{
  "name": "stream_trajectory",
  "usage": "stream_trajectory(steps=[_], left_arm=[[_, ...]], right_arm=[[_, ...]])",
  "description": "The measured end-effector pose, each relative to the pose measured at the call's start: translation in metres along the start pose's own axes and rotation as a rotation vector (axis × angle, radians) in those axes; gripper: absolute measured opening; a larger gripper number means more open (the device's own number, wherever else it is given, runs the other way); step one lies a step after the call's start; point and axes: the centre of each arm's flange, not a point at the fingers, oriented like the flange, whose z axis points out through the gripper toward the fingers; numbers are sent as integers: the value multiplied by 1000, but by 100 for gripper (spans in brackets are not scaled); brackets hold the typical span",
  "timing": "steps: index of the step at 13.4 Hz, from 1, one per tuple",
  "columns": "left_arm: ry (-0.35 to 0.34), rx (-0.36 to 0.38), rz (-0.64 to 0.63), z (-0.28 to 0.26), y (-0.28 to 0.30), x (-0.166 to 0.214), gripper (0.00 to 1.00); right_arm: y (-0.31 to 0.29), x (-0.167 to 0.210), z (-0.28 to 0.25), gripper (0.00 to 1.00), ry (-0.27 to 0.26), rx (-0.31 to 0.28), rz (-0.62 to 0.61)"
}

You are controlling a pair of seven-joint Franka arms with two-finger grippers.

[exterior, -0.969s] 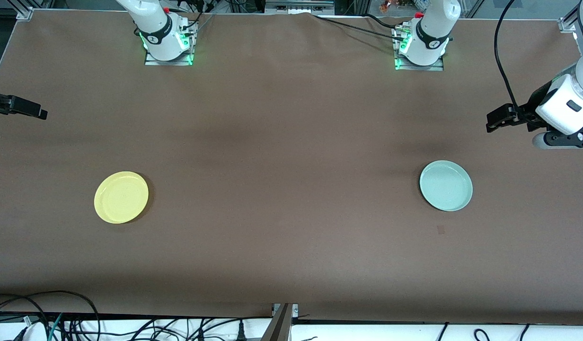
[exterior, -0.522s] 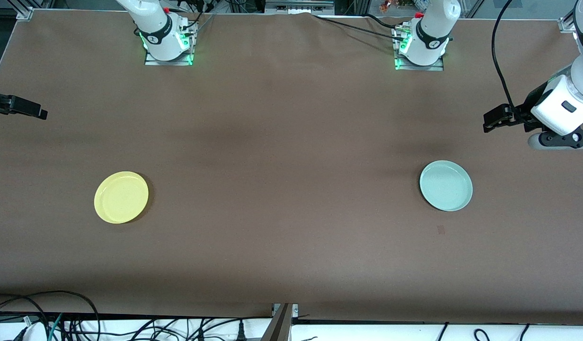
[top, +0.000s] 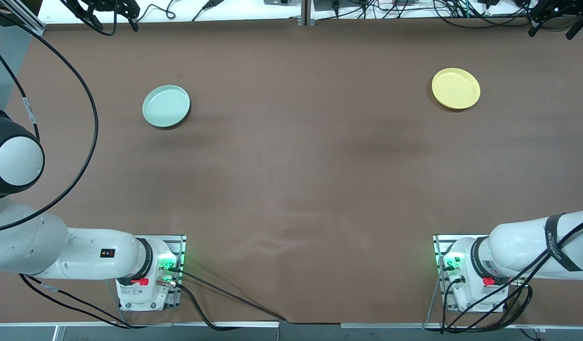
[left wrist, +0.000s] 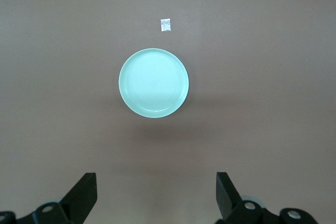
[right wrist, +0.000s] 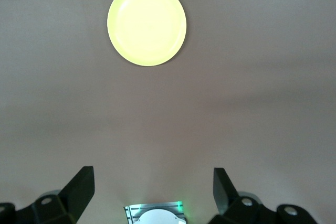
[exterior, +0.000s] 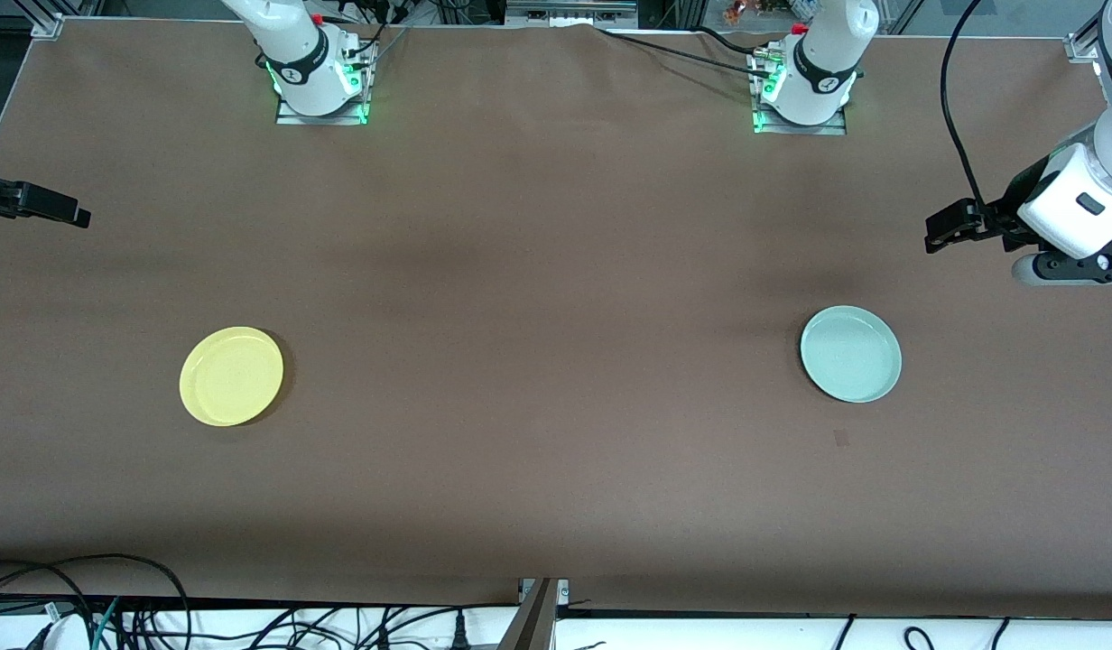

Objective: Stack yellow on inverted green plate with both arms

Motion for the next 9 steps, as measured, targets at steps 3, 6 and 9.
stream_trajectory(steps=[3, 6, 9], left_arm=[[1, 14, -10, 0, 0, 0, 100], [1, 14, -20, 0, 0, 0, 100], [-1, 14, -39, 1, 0, 0, 100]], right_arm=[[0, 0, 0, 100, 0, 0, 0], [0, 0, 0, 100, 0, 0, 0], [0, 0, 0, 100, 0, 0, 0]])
